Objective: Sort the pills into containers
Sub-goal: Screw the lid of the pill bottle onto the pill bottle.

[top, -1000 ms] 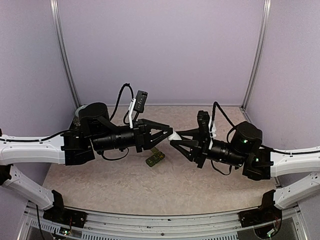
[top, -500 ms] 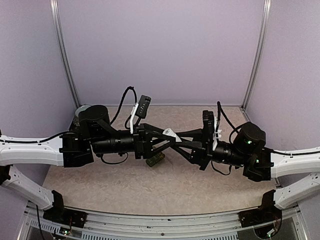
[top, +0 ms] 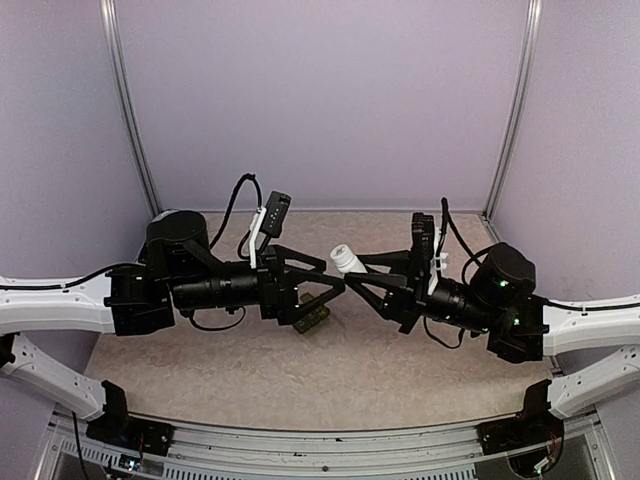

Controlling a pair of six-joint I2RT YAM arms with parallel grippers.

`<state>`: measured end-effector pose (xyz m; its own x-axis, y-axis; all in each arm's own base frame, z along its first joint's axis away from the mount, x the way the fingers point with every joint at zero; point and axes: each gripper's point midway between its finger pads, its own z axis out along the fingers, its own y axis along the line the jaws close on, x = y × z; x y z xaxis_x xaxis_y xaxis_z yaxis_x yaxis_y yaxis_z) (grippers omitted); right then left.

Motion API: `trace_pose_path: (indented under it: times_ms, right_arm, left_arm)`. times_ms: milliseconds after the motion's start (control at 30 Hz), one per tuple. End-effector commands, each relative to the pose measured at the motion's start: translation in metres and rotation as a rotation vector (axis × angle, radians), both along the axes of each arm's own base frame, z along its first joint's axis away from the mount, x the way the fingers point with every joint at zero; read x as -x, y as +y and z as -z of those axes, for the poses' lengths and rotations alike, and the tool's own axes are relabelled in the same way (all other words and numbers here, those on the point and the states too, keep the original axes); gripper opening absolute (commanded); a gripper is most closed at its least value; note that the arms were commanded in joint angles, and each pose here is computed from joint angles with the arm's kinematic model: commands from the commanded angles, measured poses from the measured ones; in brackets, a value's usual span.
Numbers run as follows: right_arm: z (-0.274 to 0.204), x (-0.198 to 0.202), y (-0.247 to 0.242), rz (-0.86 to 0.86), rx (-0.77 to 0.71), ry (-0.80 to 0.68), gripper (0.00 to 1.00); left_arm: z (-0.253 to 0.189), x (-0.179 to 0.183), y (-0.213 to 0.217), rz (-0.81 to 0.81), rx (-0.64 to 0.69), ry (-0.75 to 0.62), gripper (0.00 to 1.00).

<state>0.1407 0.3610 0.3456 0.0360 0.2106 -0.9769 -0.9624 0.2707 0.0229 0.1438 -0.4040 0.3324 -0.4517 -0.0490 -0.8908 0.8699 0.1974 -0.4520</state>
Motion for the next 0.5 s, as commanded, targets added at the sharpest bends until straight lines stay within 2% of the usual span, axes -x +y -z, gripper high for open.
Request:
trace_pose_path:
  times_ms: [0, 467]
  right_arm:
    - [-0.003, -0.008, 0.001, 0.027, -0.006, 0.000, 0.00]
    - [-0.003, -0.011, 0.008, 0.028, 0.013, -0.003, 0.00]
  left_arm:
    - [-0.022, -0.014, 0.011, -0.112, 0.018, -0.025, 0.99]
    - [-0.026, -0.042, -0.012, -0.181, -0.012, -0.013, 0.99]
